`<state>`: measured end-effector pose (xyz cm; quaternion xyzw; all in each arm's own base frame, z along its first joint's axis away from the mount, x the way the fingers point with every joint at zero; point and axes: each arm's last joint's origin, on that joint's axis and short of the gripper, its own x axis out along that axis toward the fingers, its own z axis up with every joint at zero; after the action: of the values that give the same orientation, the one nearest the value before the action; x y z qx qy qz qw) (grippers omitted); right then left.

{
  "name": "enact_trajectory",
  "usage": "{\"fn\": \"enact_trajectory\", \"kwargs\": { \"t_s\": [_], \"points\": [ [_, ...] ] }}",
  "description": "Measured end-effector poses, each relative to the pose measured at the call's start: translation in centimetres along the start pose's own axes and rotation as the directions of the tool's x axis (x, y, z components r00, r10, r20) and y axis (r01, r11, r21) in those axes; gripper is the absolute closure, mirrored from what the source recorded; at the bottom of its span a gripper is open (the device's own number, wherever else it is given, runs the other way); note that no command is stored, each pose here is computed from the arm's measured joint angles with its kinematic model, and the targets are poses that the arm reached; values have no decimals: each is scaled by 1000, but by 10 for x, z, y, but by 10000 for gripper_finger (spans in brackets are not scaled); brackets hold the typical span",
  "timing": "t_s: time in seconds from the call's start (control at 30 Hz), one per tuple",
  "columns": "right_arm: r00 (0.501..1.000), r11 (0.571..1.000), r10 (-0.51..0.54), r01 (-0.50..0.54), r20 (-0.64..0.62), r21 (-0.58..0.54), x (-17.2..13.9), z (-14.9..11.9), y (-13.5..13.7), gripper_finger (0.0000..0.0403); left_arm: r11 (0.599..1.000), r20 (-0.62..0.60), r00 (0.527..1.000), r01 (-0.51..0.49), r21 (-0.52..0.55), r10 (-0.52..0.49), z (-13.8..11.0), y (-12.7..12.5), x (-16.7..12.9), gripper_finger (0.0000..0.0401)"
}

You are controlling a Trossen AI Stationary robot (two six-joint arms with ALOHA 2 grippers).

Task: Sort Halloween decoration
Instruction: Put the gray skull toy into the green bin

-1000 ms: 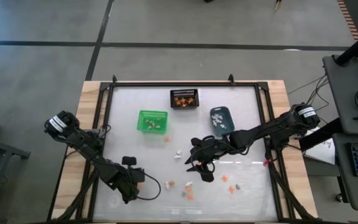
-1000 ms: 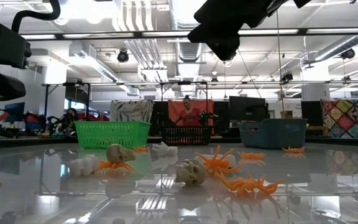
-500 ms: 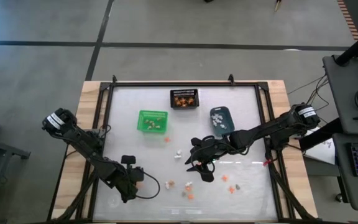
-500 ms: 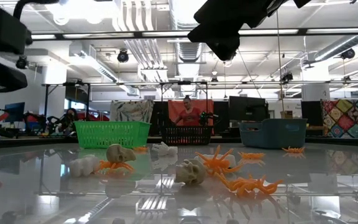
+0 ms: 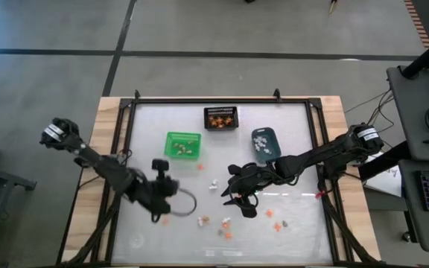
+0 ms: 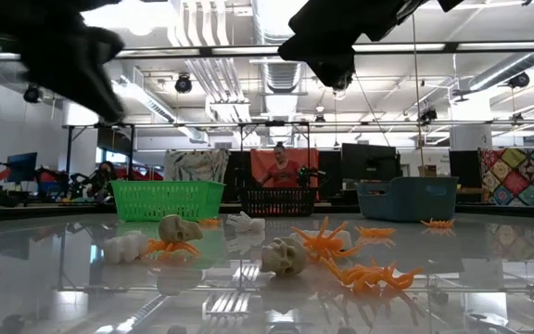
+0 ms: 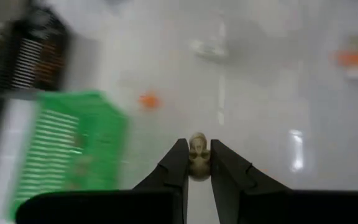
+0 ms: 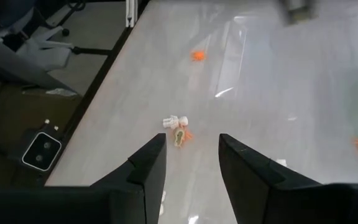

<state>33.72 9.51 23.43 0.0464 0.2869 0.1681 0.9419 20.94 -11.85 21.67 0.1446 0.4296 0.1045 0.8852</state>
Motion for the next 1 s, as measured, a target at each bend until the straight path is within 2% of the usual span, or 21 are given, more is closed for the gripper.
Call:
{"fn": "enact_trajectory", "kwargs": {
  "t_s": [0.1,0.23,0.37,0.5,0.57,0.67,1.0],
  "points": [
    [1000,1000,0,0,0,-5,0,0,0,266,998,4,998,-67,-14,67,5,32,5,379],
    [1000,1000,-1,1,-2,-18,0,-1,0,266,983,-31,989,-148,-104,146,6,76,17,379],
    [1000,1000,-2,2,-4,-20,0,-2,0,266,958,-86,991,-119,-262,99,-6,116,39,379],
    [999,999,-37,37,-3,-19,0,-3,-2,266,905,-94,996,-50,-422,11,-22,144,61,379],
    [999,998,-54,54,-2,-17,0,-3,-2,266,877,-100,995,-44,-478,-4,-29,153,70,379],
    [998,998,-56,56,-3,-14,1,-4,-3,266,859,-123,992,-71,-507,10,-33,162,76,379],
    [996,997,-80,80,27,-3,0,-1,-3,266,877,-181,982,-125,-464,44,-32,166,88,367]
  ]
}}
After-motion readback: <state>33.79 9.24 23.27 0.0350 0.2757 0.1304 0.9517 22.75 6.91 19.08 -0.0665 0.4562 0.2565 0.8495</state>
